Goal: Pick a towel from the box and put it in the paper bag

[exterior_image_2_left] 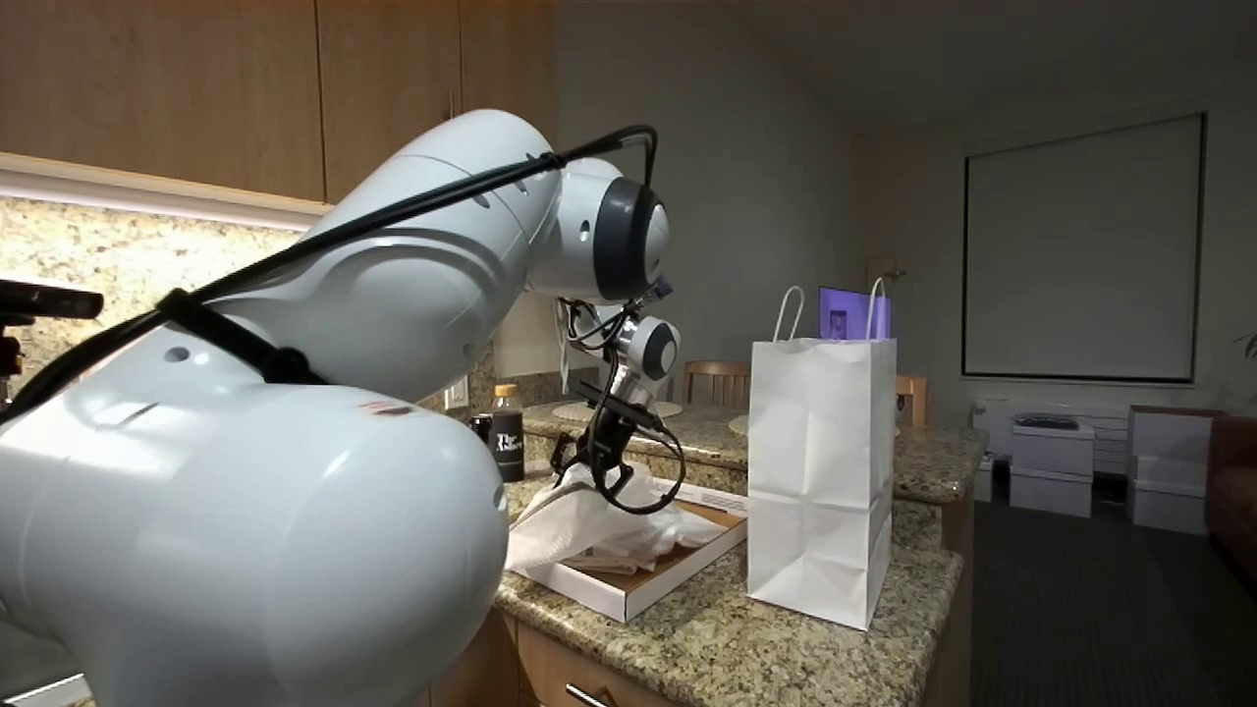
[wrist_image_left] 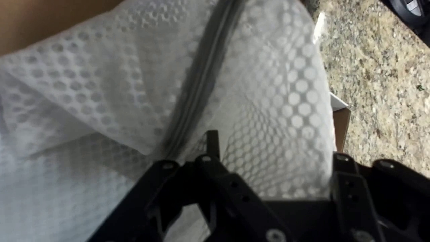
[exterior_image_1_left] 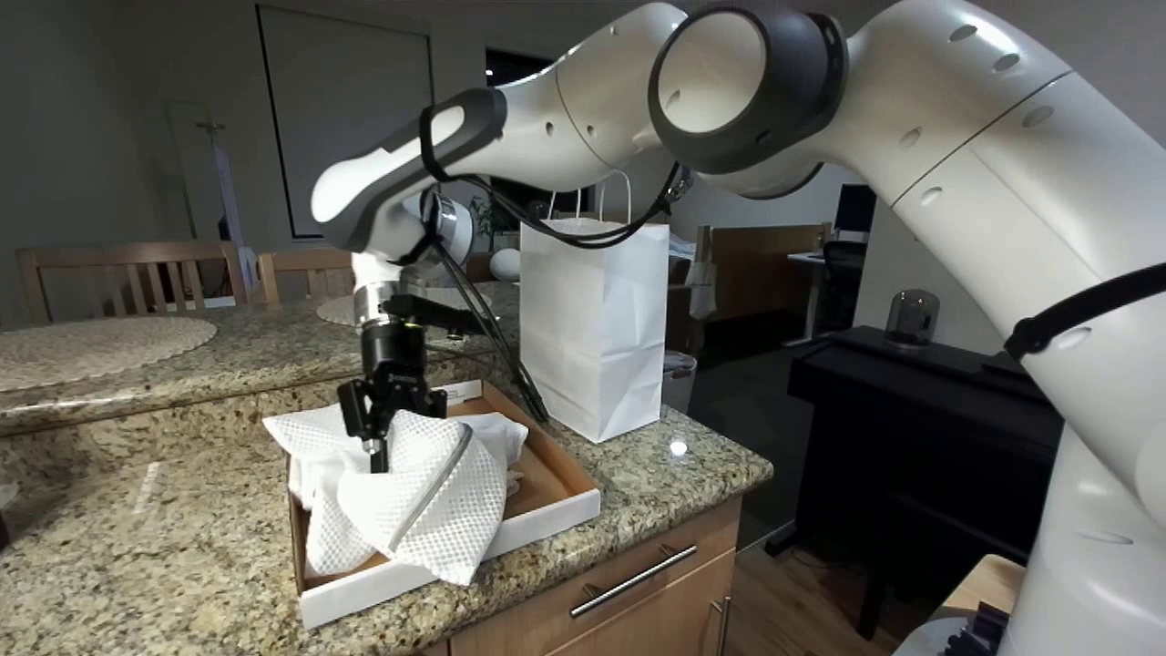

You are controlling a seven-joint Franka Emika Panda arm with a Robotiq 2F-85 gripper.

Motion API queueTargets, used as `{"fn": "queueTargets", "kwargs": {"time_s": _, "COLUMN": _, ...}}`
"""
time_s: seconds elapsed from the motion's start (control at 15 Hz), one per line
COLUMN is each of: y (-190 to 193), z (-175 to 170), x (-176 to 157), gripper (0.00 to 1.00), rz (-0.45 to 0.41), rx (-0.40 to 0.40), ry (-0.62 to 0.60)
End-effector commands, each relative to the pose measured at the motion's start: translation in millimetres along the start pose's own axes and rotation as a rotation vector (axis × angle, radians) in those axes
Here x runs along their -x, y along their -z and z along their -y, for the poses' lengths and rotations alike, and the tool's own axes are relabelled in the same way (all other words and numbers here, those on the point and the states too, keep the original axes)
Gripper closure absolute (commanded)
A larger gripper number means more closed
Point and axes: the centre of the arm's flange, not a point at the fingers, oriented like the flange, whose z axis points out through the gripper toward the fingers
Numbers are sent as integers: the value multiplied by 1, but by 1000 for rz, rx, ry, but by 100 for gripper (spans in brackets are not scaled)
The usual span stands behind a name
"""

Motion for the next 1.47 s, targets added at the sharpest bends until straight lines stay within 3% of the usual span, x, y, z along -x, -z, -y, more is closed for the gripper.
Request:
{"fn": "queueTargets", "kwargs": {"time_s": 0.0, "y": 7, "z": -20, "x": -3, "gripper": 68, "rz": 8, "rx": -111, "ry": 84}}
{"fn": "queueTargets", "kwargs": {"time_s": 0.27, "y": 13, "z": -34, "x": 2, "gripper": 93, "rz": 0, "rx": -184, "ry": 132}}
{"fn": "queueTargets", "kwargs": {"time_s": 0.47, "y": 18, "z": -34, "x": 4, "gripper": 99, "rz": 19, "rx": -208, "ry": 198}}
{"fn": "queueTargets", "kwargs": {"time_s": 1.0, "y": 16, "z": -16, "x": 7, "gripper": 97, "rz": 163, "rx": -288, "ry": 471}}
{"fn": "queueTargets", "kwargs": {"time_s": 1.4, "y": 38, "z": -5, "x": 20, "gripper": 96, "rz": 195, "rx": -319, "ry": 540}}
